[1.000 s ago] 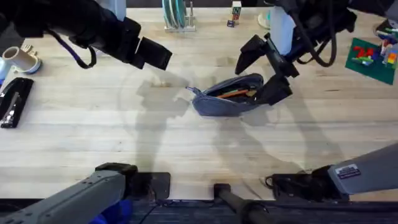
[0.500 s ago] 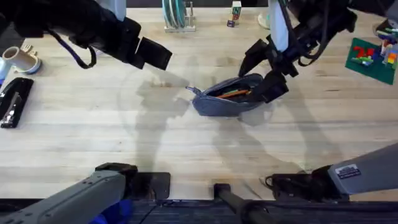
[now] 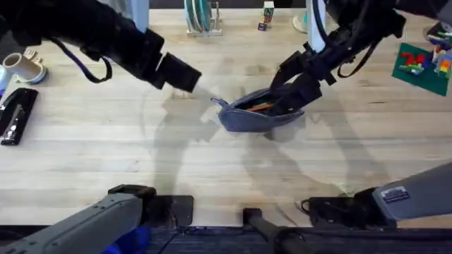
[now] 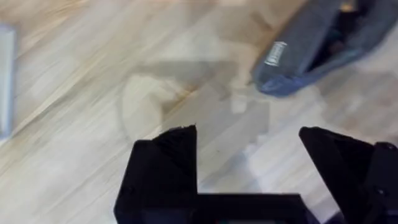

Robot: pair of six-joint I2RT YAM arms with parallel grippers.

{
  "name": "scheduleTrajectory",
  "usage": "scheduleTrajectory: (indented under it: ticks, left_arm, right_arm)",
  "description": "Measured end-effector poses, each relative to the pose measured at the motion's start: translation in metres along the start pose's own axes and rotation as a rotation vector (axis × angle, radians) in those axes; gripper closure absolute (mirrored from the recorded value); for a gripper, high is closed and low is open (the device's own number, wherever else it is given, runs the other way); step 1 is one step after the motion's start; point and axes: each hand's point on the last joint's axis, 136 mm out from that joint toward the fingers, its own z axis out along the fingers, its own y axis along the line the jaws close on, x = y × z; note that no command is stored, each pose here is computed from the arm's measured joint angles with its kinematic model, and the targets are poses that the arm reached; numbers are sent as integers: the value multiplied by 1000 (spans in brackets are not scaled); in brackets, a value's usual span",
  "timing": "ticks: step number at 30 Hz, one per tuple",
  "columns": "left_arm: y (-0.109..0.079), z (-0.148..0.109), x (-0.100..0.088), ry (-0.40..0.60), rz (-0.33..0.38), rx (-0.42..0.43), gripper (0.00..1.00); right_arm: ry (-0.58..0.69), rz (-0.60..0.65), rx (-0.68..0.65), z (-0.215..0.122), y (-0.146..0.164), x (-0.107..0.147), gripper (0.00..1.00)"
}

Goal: Unzip the bag, pick up the pens from the table one at a time and place them inside, then zip the bag closed.

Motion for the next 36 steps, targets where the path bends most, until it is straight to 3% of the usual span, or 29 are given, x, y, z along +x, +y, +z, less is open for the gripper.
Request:
scheduleTrajectory:
  ticks: [4,10,17,22,28,36]
  left_arm:
    - [-14,-2,7,3,78,88,5]
    - [-18,-9,16,-20,153,172,4]
    - [-5,-18,18,-120,193,201,4]
    - [-1,-8,35,-177,183,260,3]
    - [7,-1,54,-277,184,287,3]
    - [12,-4,56,-387,260,271,6]
  right_arm:
    - [-3,35,-3,0,0,-1,5]
    - [-7,67,-4,0,4,-3,5]
    - [-24,6,21,-6,18,-31,6]
    - [-22,-25,23,-3,38,-53,6]
    - [83,24,70,15,49,-52,6]
    - [206,-31,232,34,39,-48,6]
